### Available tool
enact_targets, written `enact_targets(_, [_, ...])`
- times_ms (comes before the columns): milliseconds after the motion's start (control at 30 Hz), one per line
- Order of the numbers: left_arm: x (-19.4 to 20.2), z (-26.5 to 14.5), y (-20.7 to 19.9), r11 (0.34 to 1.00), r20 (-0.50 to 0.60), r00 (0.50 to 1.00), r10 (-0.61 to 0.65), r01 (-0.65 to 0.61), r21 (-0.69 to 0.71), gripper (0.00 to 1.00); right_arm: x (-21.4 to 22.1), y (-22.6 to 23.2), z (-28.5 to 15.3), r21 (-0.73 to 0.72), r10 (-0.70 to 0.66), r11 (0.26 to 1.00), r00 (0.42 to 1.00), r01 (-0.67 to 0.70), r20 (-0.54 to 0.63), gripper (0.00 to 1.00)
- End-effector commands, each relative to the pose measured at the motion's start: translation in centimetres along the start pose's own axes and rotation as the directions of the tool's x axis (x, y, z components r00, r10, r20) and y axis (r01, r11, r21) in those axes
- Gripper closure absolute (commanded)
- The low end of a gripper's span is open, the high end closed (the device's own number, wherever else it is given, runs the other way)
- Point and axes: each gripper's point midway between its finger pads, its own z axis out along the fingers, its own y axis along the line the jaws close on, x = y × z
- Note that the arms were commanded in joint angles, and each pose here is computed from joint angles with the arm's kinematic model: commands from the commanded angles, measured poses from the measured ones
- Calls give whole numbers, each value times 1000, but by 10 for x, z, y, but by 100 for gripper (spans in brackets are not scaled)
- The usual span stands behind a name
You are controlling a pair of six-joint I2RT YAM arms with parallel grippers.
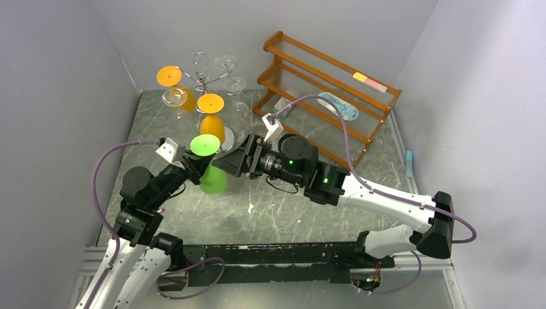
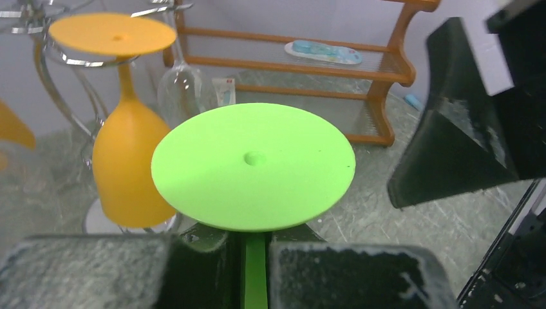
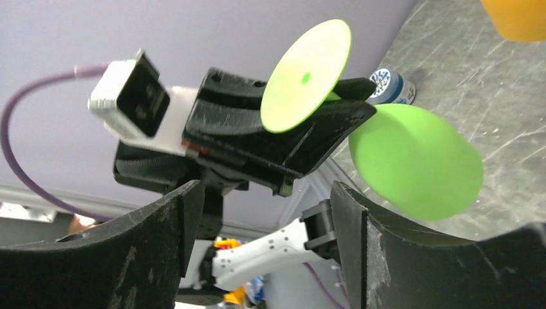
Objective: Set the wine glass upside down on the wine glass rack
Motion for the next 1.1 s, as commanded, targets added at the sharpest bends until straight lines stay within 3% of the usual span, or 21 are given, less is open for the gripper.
enact_targets(0, [-29,-4,-26,971,158,973,167,-191,146,95,-25,10,1,5,185,982,978,-187,94,26])
enact_targets(233, [-35,-9,-45,939,204,958,204,-250,235,95,-38,-4,9,34,307,949,942,-314,132,39])
enact_targets(533, [-29,-11,-51,931,156,968,197,-234,281,95,-28,8,22,-40,294,955,956,-293,17,65])
enact_targets(633, [-27,-10,-50,936,127,975,183,-212,280,93,-25,12,21,-60,280,958,960,-280,-6,83])
enact_targets(700, [-21,-10,-49,946,85,985,148,-166,280,84,-28,10,18,-48,268,963,963,-267,15,97])
enact_targets(733, [-20,-11,-49,950,67,990,128,-141,278,77,-29,7,17,-37,261,965,965,-260,28,100])
enact_targets(867, [-14,-17,-54,960,-8,1000,8,-6,278,50,-42,-5,5,10,227,973,969,-229,100,100])
enact_targets(1000, [-18,-31,-69,941,-67,986,-150,163,296,30,-57,-17,-9,49,207,975,962,-219,176,100])
enact_targets(1067, [-27,-38,-76,923,-84,968,-237,251,291,24,-62,-18,-15,55,197,976,962,-211,188,100])
